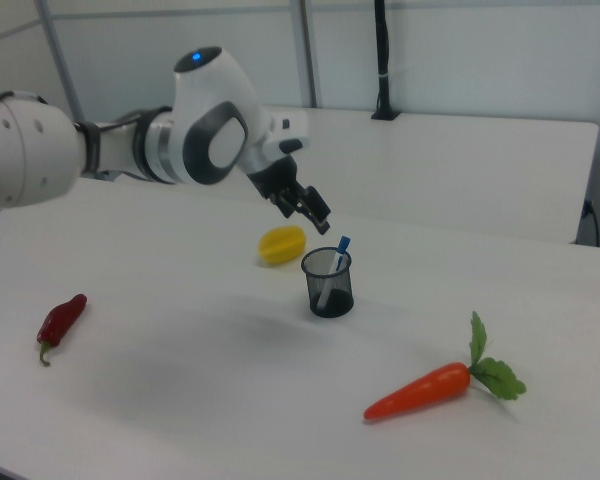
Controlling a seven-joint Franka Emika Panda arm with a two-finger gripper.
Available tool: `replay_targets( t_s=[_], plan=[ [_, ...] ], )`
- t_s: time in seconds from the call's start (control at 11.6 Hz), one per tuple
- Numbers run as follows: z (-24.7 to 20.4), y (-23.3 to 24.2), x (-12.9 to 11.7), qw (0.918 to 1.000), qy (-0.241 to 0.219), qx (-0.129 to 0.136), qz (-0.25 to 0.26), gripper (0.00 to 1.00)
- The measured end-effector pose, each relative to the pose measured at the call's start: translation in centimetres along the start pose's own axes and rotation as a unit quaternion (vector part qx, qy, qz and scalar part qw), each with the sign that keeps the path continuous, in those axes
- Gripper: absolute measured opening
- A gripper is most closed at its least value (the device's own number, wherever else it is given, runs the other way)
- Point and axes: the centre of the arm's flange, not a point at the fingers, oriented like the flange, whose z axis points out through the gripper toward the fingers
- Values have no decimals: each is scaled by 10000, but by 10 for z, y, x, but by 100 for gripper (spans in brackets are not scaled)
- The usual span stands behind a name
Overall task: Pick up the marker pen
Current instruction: 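Move the open gripper over the black mesh pen cup, then lower the gripper into the cup and close on the white marker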
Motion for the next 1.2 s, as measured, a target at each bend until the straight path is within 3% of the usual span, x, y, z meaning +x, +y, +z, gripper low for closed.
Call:
replay_targets(
  t_s=[0.26,0.52,0.69,0.95,1.2],
  plan=[
    [45,9,4,9994,335,-9,-2,100],
    [61,14,8,9983,587,41,29,88],
    [69,14,7,9980,627,49,18,58],
    [75,12,6,9977,682,34,-44,51],
    [77,12,7,9974,722,47,-48,34]
  ],
)
